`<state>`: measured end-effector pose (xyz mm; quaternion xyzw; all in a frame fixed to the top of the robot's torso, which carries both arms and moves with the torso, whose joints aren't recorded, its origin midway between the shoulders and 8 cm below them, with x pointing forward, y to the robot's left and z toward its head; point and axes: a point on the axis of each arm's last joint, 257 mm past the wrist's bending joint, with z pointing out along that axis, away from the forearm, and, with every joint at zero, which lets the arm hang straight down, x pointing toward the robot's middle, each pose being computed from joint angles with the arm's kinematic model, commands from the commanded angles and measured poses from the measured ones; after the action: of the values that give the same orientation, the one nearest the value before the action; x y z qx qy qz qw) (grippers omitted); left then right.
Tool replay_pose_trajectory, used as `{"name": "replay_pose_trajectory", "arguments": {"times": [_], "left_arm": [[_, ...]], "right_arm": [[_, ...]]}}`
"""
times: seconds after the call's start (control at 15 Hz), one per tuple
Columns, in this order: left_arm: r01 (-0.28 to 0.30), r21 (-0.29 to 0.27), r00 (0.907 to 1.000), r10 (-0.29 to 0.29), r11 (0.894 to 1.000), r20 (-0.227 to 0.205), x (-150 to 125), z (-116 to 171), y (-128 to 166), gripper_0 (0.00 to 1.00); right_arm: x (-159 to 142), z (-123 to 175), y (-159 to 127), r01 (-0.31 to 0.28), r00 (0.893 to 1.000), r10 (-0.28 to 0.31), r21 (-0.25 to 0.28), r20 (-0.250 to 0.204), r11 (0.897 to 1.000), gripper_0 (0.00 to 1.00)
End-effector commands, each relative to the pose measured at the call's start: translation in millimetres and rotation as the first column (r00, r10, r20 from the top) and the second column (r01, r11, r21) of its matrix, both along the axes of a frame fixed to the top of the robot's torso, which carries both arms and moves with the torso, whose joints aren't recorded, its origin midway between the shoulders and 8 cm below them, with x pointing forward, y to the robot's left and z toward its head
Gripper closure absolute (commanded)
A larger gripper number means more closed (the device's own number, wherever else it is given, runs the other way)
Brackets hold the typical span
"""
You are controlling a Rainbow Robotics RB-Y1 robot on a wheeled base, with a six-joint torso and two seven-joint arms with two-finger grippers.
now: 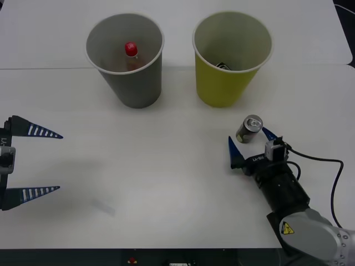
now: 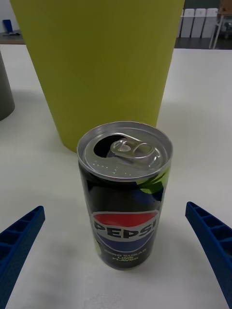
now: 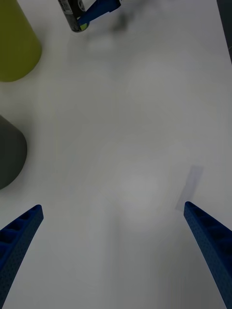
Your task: Put the can into the green bin and the plastic bottle into the gray bin
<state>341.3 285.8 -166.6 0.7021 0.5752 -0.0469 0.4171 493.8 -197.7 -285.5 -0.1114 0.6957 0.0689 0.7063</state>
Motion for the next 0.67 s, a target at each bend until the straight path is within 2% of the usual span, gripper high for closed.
{"name": "replay_pose_trajectory", "arguments": {"times": [0.07,0.47,0.53,0.6,0.67], "left_arm": [[0.000,0.000,1.0000,0.000,1.000,0.000,0.0,0.0,0.0,0.00],[0.000,0.000,1.0000,0.000,1.000,0.000,0.0,0.0,0.0,0.00],[0.000,0.000,1.0000,0.000,1.000,0.000,0.0,0.0,0.0,0.00],[0.000,0.000,1.0000,0.000,1.000,0.000,0.0,0.0,0.0,0.00],[0.000,0.000,1.0000,0.000,1.000,0.000,0.0,0.0,0.0,0.00]], "right_arm": [[13.3,3.3,4.0,0.008,1.000,-0.008,-0.006,0.018,1.000,0.00],[36.4,2.5,7.3,0.035,0.999,-0.034,-0.022,0.032,0.999,0.00],[36.3,2.3,8.2,0.035,0.999,-0.035,-0.020,0.032,0.999,0.19],[36.5,2.8,8.3,0.034,0.999,-0.033,-0.025,0.035,0.999,0.51],[36.9,3.3,7.9,0.035,0.999,-0.034,-0.025,0.035,0.999,0.91]]}}
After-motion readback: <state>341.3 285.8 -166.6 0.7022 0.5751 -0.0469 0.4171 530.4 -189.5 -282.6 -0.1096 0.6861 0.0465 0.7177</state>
